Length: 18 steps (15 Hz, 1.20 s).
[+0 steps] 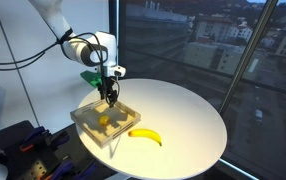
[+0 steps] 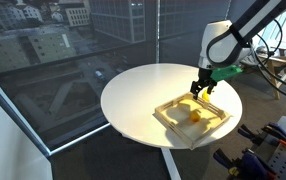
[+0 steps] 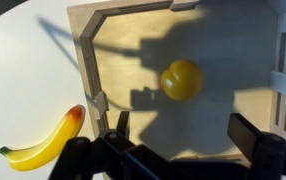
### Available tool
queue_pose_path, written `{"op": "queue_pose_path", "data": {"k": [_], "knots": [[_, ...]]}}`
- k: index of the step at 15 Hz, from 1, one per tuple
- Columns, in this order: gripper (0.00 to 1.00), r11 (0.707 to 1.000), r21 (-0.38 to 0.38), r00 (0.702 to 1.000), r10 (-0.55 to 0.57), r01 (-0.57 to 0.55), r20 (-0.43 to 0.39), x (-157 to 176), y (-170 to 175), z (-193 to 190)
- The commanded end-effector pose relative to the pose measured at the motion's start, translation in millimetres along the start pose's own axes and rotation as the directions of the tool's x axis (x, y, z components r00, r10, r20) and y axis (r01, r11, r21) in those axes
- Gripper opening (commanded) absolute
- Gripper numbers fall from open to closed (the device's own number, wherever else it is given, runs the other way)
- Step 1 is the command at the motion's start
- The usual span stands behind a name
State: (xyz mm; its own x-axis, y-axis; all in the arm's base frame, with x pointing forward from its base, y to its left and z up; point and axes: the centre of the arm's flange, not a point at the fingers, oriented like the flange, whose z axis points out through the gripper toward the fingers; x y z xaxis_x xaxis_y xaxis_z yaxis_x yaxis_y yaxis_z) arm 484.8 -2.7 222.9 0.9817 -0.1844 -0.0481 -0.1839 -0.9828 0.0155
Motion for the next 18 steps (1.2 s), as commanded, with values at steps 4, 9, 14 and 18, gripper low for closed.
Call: {"op": "queue_pose_path", "data": {"k": [4, 9, 14, 18], "knots": [[1.00, 1.000, -0.008, 0.999, 0.027, -0.028, -0.030, -13, 10, -32], [1.00, 0.999, -0.013, 0.998, 0.034, -0.035, -0.047, -17, 12, -47], [1.00, 0.999, -0.009, 0.998, 0.039, -0.040, -0.053, -23, 14, -60], [1.00, 0.999, -0.004, 0.997, 0.041, -0.041, -0.059, -30, 17, -69]]}}
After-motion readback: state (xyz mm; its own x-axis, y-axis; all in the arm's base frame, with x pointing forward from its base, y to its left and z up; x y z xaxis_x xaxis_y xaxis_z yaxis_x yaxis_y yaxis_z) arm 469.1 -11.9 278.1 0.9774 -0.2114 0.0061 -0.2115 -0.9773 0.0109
